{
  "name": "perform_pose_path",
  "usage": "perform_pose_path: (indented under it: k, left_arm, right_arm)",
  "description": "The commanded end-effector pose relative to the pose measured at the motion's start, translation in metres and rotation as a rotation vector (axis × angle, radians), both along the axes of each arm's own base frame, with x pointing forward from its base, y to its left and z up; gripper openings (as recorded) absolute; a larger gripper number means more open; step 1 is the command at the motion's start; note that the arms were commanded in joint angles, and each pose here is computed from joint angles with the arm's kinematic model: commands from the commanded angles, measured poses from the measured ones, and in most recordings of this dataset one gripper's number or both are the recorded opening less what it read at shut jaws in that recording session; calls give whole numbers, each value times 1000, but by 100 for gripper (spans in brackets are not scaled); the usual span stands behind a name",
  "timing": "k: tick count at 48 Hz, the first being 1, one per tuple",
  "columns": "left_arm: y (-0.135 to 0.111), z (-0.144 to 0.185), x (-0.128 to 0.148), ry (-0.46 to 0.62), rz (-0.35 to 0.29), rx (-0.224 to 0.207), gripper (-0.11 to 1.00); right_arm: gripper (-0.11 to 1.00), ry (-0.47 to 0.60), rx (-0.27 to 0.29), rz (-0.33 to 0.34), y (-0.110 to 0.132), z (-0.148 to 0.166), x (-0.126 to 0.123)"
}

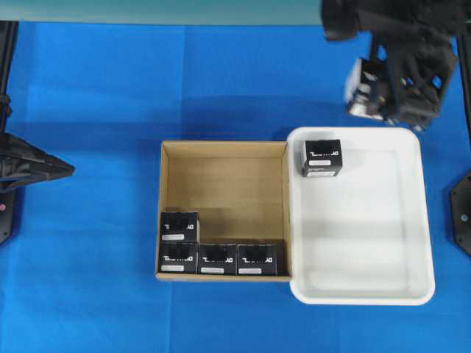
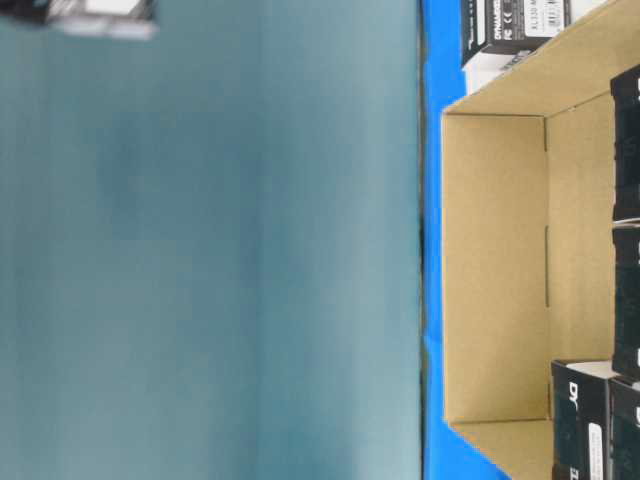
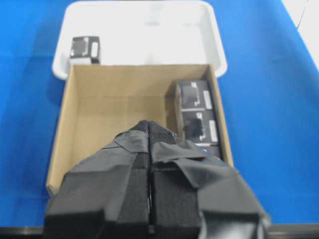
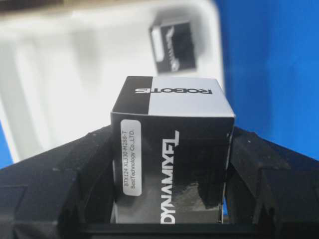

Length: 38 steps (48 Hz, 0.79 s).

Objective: Pick the box from inside the cardboard box.
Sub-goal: 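Lower the held box into the white tray beside the other box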

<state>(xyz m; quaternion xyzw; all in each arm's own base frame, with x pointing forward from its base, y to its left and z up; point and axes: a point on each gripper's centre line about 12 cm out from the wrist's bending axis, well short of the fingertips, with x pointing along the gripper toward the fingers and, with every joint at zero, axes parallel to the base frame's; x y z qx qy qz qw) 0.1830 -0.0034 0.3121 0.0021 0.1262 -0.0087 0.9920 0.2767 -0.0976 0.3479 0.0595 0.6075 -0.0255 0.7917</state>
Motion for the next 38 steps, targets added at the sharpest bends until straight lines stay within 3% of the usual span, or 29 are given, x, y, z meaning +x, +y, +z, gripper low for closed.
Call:
perform_pose_path:
  k: [1, 9, 19, 38]
  left_arm:
    - [-1, 13, 1, -38, -3, 1, -7]
    - [0, 13, 1, -37, -2, 2, -7]
    - [0, 12, 2, -34, -2, 2, -7]
    - [0, 15, 0, -48, -1, 1, -7]
  right_arm:
    - [61, -30, -14, -8, 0, -12, -11]
    - [61, -17, -50, 35, 4, -42, -30]
    - [61, 57, -27, 61, 12, -91, -49]
    - [61, 28, -52, 105, 25, -157, -47]
